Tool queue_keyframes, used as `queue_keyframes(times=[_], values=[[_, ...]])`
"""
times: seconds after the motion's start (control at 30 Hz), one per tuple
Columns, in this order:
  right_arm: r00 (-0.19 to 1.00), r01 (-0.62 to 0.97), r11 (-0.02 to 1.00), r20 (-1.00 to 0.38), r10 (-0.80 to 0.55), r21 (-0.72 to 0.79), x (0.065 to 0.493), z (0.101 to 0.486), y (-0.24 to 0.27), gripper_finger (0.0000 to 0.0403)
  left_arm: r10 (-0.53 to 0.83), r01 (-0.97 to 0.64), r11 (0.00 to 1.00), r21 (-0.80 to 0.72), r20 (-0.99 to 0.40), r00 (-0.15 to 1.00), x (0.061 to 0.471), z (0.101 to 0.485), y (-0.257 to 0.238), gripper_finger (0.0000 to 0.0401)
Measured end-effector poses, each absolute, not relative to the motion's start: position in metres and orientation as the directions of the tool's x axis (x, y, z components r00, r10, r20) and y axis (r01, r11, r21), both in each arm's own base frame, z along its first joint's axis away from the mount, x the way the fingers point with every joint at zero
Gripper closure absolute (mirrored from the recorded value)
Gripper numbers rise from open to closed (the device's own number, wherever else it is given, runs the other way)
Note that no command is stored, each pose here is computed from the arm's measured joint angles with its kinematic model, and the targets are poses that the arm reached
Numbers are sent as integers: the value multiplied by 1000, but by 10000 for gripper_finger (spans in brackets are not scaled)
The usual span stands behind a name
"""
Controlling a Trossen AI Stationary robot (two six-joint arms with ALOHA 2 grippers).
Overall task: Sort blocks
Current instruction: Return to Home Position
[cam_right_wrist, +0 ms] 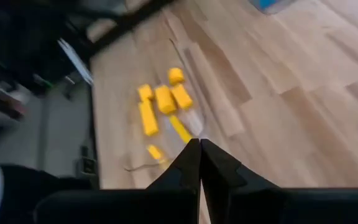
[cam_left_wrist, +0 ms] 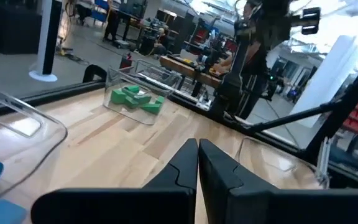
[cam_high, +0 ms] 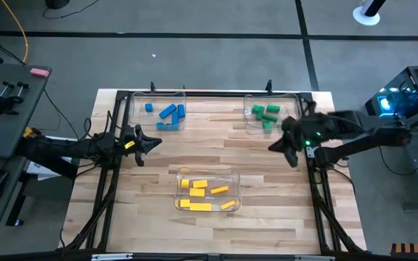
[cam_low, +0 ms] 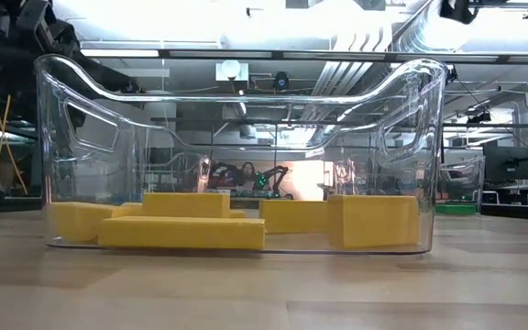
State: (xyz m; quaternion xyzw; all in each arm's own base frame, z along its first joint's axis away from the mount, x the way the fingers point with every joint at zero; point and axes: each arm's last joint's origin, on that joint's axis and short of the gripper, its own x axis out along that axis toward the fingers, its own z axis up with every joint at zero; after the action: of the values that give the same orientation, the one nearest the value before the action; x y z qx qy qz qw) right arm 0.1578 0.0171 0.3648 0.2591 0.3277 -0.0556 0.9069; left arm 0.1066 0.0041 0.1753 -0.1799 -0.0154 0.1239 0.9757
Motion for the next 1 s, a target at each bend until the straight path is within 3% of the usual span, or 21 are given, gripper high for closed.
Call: queue_keyframes(times=[0.27,0.53,1.0], values=[[950,138,855,-310,28,499,147,286,4,400,247,-234,914,-331,-2,969,107,177,4,400],[983,23,877,-170,67,480,148,219,-15,402,246,-234,915,-330,-6,969,107,176,4,400],[987,-156,879,33,158,451,136,174,-10,402,245,-232,915,-330,-2,969,106,177,4,400]])
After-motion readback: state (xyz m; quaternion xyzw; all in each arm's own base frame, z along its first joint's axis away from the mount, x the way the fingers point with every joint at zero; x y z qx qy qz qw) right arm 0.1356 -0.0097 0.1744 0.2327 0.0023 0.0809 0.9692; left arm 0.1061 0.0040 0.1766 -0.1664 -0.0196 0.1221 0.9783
